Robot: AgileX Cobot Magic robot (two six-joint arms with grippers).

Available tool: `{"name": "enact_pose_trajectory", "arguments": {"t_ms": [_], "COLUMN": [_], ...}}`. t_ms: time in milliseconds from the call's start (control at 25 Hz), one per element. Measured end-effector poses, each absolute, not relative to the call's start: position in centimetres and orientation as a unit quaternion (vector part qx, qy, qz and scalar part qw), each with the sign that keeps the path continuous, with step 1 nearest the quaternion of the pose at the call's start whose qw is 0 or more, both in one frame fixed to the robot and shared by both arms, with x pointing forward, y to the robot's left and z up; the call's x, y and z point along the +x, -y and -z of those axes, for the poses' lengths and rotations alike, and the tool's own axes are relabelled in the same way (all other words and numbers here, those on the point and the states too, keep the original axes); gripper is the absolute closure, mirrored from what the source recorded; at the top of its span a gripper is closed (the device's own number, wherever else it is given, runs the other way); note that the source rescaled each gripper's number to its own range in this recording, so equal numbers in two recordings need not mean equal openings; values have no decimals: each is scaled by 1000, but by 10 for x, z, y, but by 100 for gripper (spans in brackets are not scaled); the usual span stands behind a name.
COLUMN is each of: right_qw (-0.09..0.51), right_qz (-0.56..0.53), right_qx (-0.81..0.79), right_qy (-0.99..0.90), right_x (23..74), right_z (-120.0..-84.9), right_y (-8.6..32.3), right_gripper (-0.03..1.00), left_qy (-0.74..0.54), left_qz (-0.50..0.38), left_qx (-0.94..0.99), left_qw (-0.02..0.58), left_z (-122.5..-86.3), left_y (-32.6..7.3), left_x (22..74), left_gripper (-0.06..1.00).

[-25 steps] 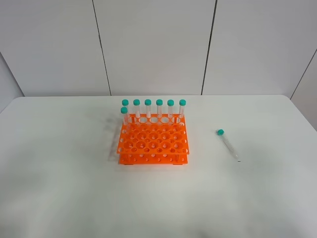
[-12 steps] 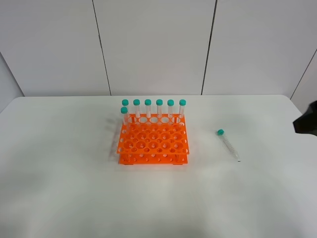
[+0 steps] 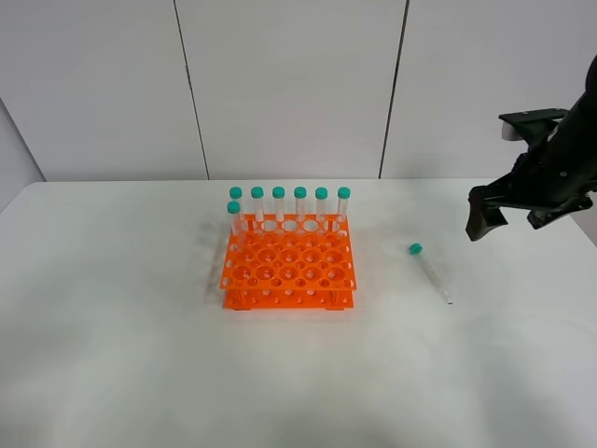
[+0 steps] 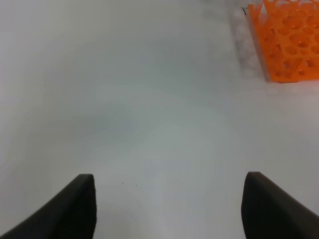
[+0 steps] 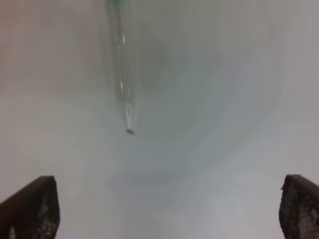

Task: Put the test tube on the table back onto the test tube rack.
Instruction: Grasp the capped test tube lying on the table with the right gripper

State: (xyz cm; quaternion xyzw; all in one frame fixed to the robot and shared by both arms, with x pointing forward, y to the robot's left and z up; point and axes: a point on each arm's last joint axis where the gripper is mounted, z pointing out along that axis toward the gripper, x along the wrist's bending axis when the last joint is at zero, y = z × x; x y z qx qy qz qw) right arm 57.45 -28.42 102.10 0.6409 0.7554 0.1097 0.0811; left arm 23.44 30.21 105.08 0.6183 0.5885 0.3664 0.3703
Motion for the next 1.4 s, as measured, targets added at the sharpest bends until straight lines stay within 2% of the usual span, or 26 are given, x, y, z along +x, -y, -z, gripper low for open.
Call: {"name": "enact_pose_trajectory", "arguments": {"t_ms": [320,560,1080,1400], "right_qw": [71,78,51,43], "right_qz": [-115,-117,-87,-81], "right_qx": [603,608,629,637], "right_qy": [-786,-781,-771,-765], "right_x": [593,603,626,628], "right_z": [-995,-980,-898,-878], "right_y": [255,255,253,253], "right_gripper": [-1,-1,-1,-1], "left_qy": [-588,-588,-588,-588], "left_qz": [-366,-366,-366,-366], "left_qx": [618,618,618,618], "left_qw": [370,370,370,370], "left_z": [-1051,-1051,-1051,-1051], "left_y": [-302,-302,-302,-302], "left_x": [234,234,234,234], "left_gripper": [2,2,2,2]}}
